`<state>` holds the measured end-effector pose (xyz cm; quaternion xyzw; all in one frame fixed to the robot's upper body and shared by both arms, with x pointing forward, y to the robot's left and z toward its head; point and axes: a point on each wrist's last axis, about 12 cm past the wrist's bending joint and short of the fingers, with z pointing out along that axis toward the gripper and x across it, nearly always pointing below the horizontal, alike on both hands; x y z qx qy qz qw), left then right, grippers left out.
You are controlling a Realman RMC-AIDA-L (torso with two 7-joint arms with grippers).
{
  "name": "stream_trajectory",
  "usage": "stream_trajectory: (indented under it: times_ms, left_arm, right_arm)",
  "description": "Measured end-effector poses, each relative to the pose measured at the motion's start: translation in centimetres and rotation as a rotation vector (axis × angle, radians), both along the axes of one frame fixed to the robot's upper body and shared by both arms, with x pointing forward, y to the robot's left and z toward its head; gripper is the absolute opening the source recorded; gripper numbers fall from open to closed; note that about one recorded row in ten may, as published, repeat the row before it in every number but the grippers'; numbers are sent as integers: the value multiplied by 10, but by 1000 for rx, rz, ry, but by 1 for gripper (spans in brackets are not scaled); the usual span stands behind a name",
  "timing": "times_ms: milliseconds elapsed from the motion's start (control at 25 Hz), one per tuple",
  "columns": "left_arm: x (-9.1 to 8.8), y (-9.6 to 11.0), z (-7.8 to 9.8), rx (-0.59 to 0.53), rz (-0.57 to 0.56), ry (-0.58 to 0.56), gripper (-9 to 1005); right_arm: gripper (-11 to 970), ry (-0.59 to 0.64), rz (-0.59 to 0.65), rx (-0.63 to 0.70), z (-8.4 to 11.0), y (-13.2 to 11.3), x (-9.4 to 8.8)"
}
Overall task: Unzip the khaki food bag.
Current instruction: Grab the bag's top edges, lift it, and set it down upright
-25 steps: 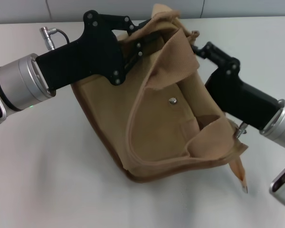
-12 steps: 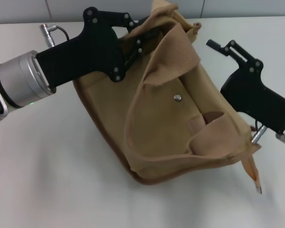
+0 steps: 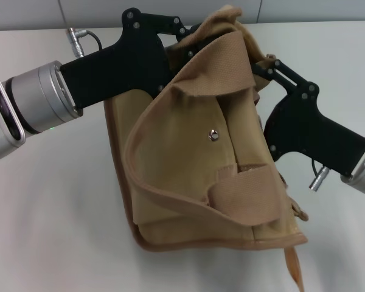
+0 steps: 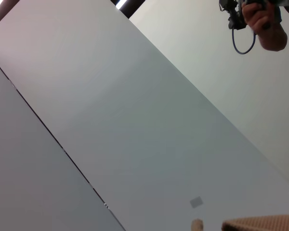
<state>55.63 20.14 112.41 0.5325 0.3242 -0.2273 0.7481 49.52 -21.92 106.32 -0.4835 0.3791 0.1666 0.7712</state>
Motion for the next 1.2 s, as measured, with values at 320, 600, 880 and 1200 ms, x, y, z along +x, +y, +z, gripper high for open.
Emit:
stream_trajectory:
  times_ms: [320, 600, 880, 1200]
  left_arm:
    - [-1, -1, 0, -6, -11, 5, 84]
    - [-1, -1, 1, -7, -14, 4, 84]
    - [0, -2, 1, -6, -12, 3, 84]
    - [4, -3, 3, -2, 0, -1, 84]
  right_arm:
    - [777, 4, -50, 24, 3, -1, 8]
    - [591, 7, -65, 12, 3, 1, 13]
    - [231, 3, -74, -18, 2, 3, 18]
    - [22, -20, -107, -44, -5, -4, 8]
